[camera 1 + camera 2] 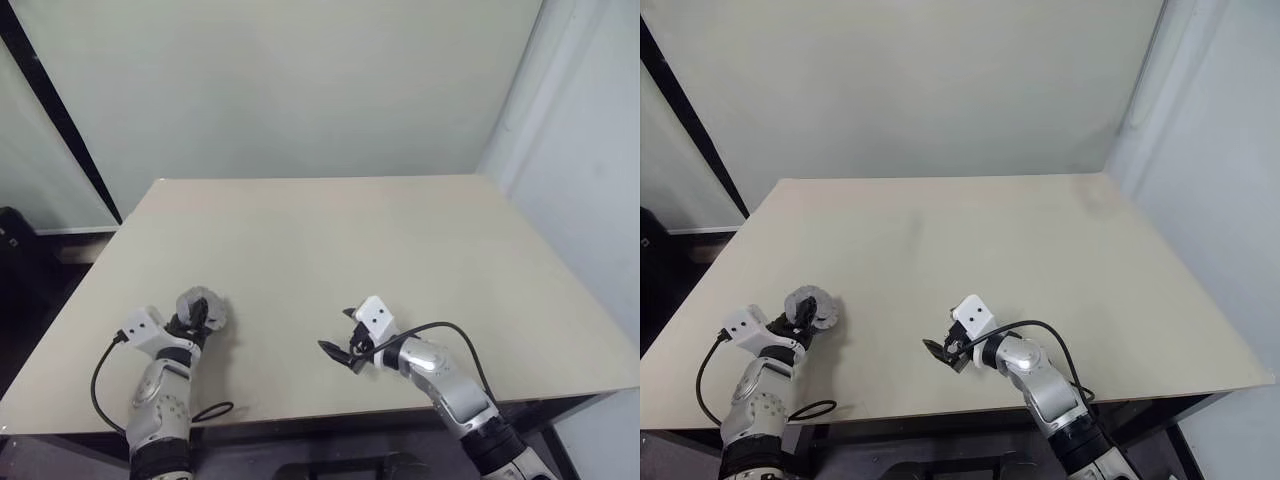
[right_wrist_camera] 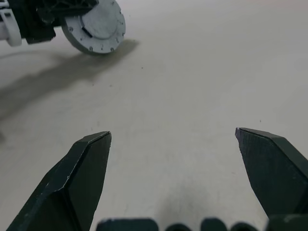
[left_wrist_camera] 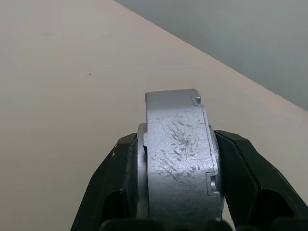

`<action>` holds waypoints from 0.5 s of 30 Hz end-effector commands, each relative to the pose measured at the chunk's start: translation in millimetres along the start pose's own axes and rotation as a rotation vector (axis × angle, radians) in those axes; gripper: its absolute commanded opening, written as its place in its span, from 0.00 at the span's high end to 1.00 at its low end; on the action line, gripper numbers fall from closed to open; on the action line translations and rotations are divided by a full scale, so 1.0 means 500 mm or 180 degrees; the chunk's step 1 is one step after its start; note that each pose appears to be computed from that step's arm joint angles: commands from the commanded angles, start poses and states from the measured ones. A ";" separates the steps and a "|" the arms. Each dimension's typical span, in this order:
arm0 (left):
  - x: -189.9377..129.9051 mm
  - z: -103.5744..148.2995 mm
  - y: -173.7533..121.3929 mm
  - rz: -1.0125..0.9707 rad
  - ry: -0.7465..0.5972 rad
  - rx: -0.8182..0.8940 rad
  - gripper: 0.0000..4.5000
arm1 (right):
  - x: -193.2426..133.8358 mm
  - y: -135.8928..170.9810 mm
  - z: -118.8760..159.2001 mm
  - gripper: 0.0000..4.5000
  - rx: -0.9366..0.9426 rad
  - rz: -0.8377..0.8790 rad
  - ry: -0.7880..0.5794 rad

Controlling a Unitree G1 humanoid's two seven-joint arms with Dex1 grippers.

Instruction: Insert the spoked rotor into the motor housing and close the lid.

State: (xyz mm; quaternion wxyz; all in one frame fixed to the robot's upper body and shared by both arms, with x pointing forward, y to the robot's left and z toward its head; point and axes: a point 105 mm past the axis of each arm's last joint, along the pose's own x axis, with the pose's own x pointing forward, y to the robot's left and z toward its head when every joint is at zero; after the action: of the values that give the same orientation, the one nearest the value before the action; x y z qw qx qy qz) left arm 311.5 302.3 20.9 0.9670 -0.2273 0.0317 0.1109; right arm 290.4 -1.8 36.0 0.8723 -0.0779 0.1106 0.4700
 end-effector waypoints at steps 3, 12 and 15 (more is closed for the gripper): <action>0.003 0.032 0.022 0.0232 -0.0164 0.0175 0.18 | 0.002 -0.004 0.022 0.00 -0.0147 0.0000 -0.0094; -0.002 0.037 0.046 0.0496 -0.0247 0.0407 0.02 | 0.005 -0.004 0.013 0.00 -0.0179 -0.0007 -0.0034; -0.005 0.037 0.045 0.0494 -0.0261 0.0439 0.02 | 0.005 -0.004 0.011 0.00 -0.0183 -0.0010 -0.0027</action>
State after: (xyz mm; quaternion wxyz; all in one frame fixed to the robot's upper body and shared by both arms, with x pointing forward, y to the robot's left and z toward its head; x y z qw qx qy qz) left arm 302.4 325.4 14.5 0.9656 -0.1718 0.0413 0.1910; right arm 291.1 -3.6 29.6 0.8711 -0.0970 0.1185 0.4666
